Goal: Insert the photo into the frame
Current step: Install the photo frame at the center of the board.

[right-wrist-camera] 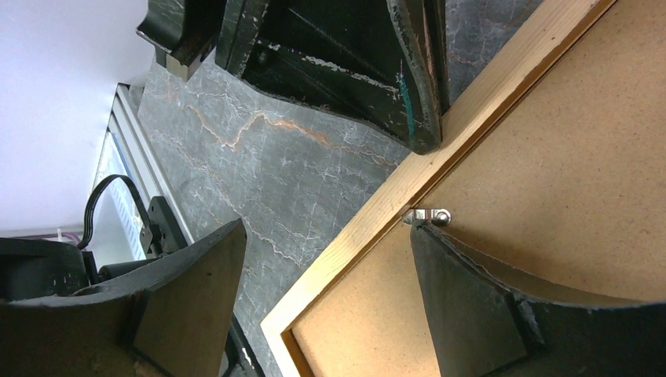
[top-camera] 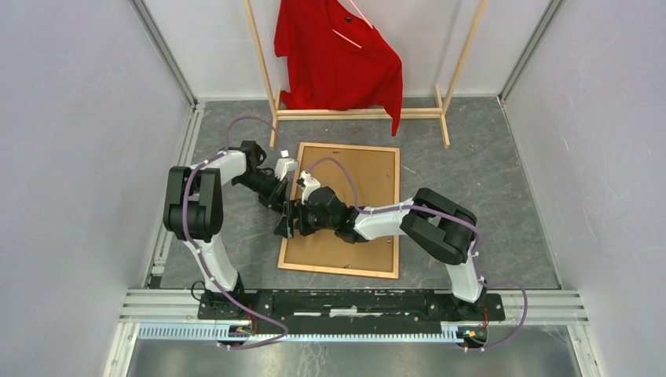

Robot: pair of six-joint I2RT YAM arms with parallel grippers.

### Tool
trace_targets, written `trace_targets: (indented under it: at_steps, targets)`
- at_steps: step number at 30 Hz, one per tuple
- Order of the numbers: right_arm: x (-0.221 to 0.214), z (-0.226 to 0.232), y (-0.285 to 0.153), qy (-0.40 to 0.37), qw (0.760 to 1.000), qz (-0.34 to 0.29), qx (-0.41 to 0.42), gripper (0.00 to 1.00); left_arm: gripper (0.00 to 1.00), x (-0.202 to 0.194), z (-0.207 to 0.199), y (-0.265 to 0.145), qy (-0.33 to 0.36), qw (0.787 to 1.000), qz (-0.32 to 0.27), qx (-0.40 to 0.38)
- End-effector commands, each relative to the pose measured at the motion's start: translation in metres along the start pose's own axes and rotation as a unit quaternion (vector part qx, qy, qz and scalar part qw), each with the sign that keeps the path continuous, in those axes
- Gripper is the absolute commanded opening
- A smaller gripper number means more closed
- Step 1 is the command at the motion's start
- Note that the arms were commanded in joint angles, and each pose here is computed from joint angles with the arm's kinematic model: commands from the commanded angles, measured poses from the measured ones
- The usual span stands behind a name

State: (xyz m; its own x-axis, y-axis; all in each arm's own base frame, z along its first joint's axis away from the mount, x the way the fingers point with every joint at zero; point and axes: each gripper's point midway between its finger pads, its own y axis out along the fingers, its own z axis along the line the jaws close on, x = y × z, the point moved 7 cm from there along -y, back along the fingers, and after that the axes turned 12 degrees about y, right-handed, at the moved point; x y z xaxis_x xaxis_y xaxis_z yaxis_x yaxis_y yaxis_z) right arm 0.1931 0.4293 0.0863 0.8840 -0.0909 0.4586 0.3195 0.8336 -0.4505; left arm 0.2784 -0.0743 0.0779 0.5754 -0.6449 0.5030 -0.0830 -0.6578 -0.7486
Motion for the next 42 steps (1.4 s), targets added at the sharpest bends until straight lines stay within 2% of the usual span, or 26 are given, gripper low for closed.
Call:
trace_targets:
  at_steps: [1,23,32,36,40,42]
  targets:
    - [0.002,0.001,0.007,-0.001,1.0,-0.008,-0.006,0.85,0.2,-0.012,0.011,0.012,0.013,0.999,0.036,0.013]
    - [0.013,-0.001,0.01,-0.019,0.999,-0.031,-0.012,0.85,0.19,-0.013,0.01,0.008,0.017,0.999,0.044,0.017]
    - [0.031,0.026,-0.016,-0.018,0.997,-0.043,0.06,0.86,0.18,-0.005,0.012,0.0,0.021,0.998,0.048,0.022]
    - [0.053,0.04,-0.043,-0.016,0.994,-0.07,0.087,0.89,0.28,0.014,0.014,-0.018,0.029,0.999,0.028,0.023]
    - [0.074,0.035,-0.061,-0.024,0.992,-0.095,0.076,0.94,0.41,0.035,0.026,-0.026,0.028,0.999,0.006,0.038]
    - [0.085,0.027,-0.066,-0.028,0.992,-0.106,0.062,0.97,0.43,0.049,0.038,-0.026,0.022,0.999,-0.007,0.041]
